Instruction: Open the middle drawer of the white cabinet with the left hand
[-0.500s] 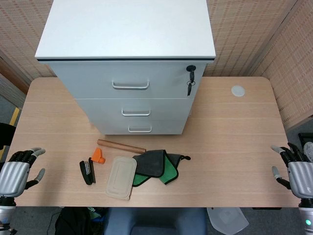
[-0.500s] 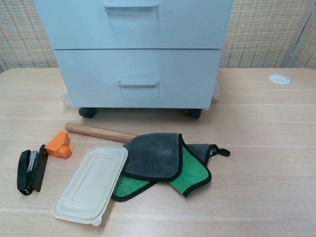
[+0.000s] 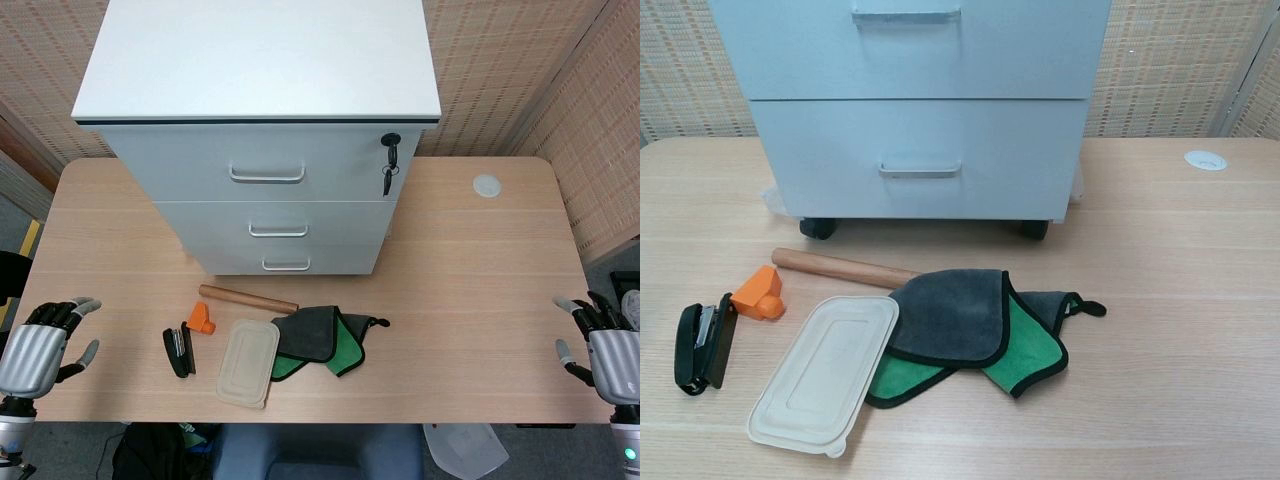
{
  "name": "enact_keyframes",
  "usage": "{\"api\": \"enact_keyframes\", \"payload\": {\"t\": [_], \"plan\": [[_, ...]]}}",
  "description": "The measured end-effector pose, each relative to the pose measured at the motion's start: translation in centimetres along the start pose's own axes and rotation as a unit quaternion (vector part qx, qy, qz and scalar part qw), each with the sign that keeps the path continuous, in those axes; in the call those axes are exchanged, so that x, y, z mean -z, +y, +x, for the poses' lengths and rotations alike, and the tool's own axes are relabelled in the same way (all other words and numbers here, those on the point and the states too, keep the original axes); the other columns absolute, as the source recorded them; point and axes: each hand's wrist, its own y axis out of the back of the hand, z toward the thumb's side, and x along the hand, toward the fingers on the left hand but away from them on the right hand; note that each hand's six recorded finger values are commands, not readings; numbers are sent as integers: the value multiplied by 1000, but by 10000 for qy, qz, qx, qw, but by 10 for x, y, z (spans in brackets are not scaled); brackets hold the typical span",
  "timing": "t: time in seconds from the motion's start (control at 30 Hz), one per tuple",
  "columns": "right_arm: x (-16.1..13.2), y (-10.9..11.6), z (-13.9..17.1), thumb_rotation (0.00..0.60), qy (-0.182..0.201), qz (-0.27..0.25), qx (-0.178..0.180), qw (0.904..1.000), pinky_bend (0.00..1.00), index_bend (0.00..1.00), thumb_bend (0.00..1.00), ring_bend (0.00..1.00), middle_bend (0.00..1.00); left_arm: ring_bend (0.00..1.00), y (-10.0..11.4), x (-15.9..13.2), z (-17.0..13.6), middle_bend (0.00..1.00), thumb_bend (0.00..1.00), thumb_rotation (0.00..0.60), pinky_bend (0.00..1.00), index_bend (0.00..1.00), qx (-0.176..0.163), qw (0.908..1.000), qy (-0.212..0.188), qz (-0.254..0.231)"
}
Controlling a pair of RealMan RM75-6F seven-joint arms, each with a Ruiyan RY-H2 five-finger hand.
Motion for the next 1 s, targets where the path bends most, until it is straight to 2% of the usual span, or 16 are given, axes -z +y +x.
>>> {"api": "enact_keyframes", "payload": {"t": [0.03, 0.13, 0.23, 0.33, 0.5, 0.63, 0.73, 1.0], "plan": [[0, 0, 0, 600, 4, 2, 4, 10000, 285, 235, 341, 231, 272, 349, 1, -1, 1, 337, 334, 600, 356, 259, -15, 10000, -27, -28], [-1, 1, -1, 600, 9, 16, 8, 10000, 285, 235, 341, 231, 272, 463, 5, -4, 6, 450, 335, 600, 530, 264, -57, 9998, -149, -146], [-2, 2, -2, 600, 23, 32, 9, 10000, 285, 235, 341, 231, 272, 646, 9, -10, 15, 652, 335, 600, 746, 275, -93, 9990, -296, -310], [-4, 2, -4, 600, 49, 45, -10, 10000, 285, 235, 341, 231, 272, 731, 13, -19, 26, 736, 389, 600, 825, 280, -83, 9975, -471, -511], [-7, 1, -6, 600, 70, 58, -47, 9999, 285, 235, 340, 231, 272, 848, 20, -38, 45, 854, 548, 600, 915, 282, 4, 9932, -805, -843], [-8, 0, -9, 600, 77, 76, -75, 9999, 285, 235, 341, 231, 272, 894, 26, -54, 60, 896, 649, 600, 960, 274, 17, 9902, -1069, -898], [-9, -1, -10, 600, 81, 84, -98, 9999, 285, 235, 341, 231, 272, 915, 32, -68, 70, 920, 683, 600, 980, 263, -13, 9876, -1266, -927], [-11, -5, -15, 600, 78, 87, -162, 9998, 285, 235, 341, 231, 272, 929, 42, -106, 94, 934, 684, 600, 994, 239, -24, 9793, -1720, -1069]]}}
